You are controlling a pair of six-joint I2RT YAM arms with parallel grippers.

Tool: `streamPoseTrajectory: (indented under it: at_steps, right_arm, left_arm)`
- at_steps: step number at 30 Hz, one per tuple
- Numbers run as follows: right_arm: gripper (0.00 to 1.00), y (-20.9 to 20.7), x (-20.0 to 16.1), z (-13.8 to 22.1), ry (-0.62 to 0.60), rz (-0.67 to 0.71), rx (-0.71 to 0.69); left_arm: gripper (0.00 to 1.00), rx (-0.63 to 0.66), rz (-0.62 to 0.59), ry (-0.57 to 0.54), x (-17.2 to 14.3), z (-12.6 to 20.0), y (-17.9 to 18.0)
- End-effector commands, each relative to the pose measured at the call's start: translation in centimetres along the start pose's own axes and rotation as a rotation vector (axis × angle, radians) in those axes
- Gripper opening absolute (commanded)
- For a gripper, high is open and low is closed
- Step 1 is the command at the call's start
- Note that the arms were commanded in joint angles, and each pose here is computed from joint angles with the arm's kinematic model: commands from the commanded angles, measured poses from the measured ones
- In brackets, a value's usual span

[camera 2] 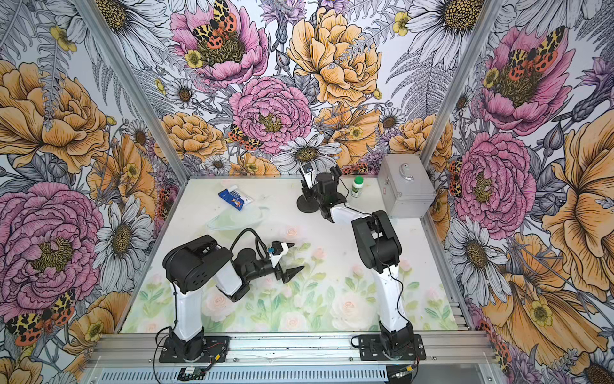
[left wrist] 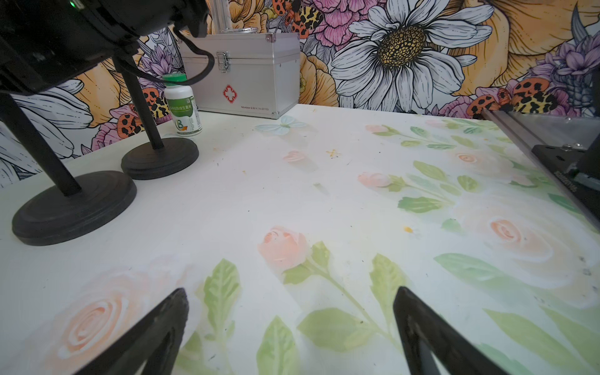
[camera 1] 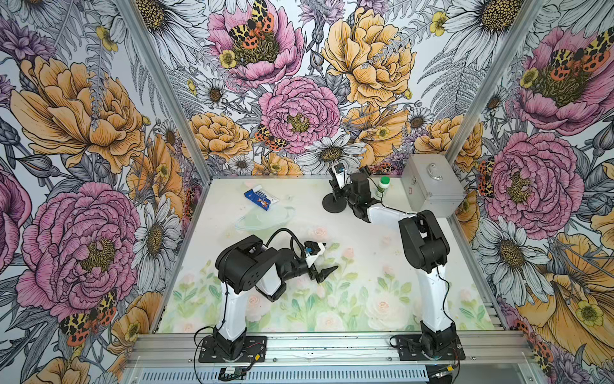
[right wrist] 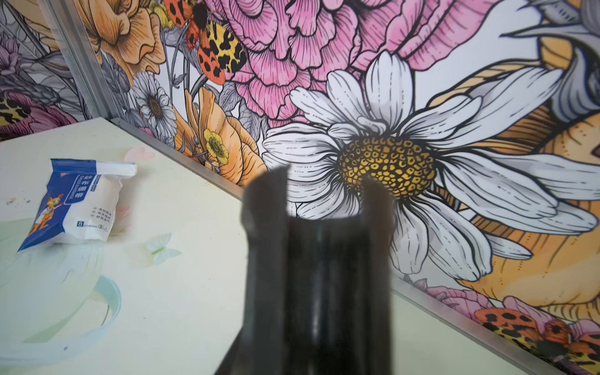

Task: Assemble a microphone stand
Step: Place the microphone stand at the center of the board.

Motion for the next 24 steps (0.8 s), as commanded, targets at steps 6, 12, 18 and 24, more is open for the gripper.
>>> streamPoseTrajectory:
  at_steps: [6, 12, 18, 24]
  right_arm:
    - [0.49, -0.4, 3.1, 3.5, -0.085, 0.003, 0.060]
    - [0.53, 0.6, 4.3, 7.8, -0.098, -0.032, 0.131]
    - [0.57, 1.9, 4.3, 14.8, -0.115, -0.046, 0.152]
    - [0.89, 2.4, 2.9, 21.5, -0.073, -0.049, 0.063]
  left_arm:
    - [0.99, 0.169, -0.069, -0.038, 1.9, 0.4, 1.1]
    - [0.99, 0.269, -0.013, -0.101, 3.7, 0.8, 3.2]
    - [0.99, 0.332, 0.030, -0.157, 5.3, 1.3, 4.4]
    - [0.99, 0.438, 0.057, -0.199, 7.5, 3.3, 4.1]
Point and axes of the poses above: each gripper's point midway between its finger pads, its own z axis back along the fingers, its own y axis along the line the jaws close on, x = y × z, the point moved 10 cm from there along z, back along the fingers, and after that the axes turned 1 degree about -z, right-handed, at the moved point
